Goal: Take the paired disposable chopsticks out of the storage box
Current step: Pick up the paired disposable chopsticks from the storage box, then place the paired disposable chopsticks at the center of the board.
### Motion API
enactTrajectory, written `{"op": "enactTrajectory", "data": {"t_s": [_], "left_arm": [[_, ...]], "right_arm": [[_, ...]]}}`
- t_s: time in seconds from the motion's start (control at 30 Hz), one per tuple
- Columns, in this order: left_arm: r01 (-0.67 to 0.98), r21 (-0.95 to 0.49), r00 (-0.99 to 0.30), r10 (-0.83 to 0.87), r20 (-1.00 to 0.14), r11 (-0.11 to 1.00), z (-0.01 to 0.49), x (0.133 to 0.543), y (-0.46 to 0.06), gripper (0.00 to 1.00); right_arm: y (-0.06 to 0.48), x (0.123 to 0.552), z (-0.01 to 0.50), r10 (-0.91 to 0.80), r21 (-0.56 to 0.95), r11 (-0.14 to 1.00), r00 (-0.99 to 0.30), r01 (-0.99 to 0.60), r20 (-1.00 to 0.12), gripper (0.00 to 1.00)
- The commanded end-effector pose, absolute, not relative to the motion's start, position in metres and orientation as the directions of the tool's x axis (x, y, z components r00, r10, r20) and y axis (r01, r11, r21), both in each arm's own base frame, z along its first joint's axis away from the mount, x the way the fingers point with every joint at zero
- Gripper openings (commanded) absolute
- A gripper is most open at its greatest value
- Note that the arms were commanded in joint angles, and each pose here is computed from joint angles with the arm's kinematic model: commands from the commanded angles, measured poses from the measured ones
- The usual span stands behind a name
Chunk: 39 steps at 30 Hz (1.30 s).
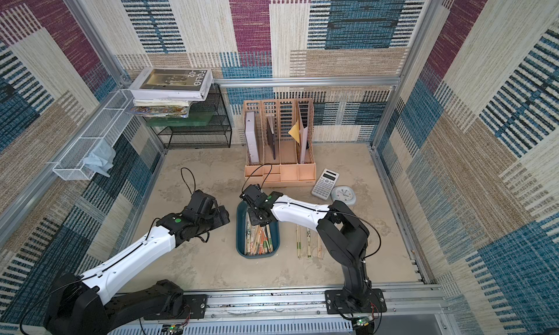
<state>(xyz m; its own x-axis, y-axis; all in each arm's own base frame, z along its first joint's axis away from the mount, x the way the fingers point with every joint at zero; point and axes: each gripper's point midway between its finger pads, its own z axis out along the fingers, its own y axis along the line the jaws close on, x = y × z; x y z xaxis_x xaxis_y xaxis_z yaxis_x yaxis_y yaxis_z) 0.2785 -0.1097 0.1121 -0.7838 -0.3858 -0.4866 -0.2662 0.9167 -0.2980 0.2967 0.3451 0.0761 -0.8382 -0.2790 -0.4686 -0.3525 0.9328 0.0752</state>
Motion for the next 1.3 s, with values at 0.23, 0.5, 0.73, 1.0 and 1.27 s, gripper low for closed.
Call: {"op": "enactTrajectory", "data": {"t_s": [0.23,0.5,0.73,1.0,1.27], "left_arm": [[-0.225,-0.325,-0.791,-0.367,-0.489,0.919,0.123,0.283,-0.120,0.96],[-0.178,-0.342,-0.798,-0.339,-0.499,0.923,0.133,0.285,-0.139,0.97],[-0.155,-0.330,-0.804,-0.312,-0.506,0.931,0.133,0.284,-0.149,0.98],[-0.146,-0.319,-0.805,-0.300,-0.511,0.936,0.133,0.286,-0.153,0.98],[-0.139,-0.317,-0.807,-0.293,-0.513,0.938,0.134,0.288,-0.157,0.98]], "right_arm": [[0.353,0.293,0.124,-0.229,0.167,0.916,-0.817,-0.365,-0.528,0.02],[0.337,0.298,0.166,-0.137,0.228,0.917,-0.796,-0.327,-0.589,0.02],[0.281,0.300,0.171,-0.021,0.248,0.946,-0.802,-0.209,-0.597,0.03],[0.224,0.292,0.129,0.053,0.218,0.973,-0.838,-0.080,-0.543,0.04],[0.234,0.297,0.077,0.017,0.167,0.984,-0.886,-0.068,-0.464,0.04]]}}
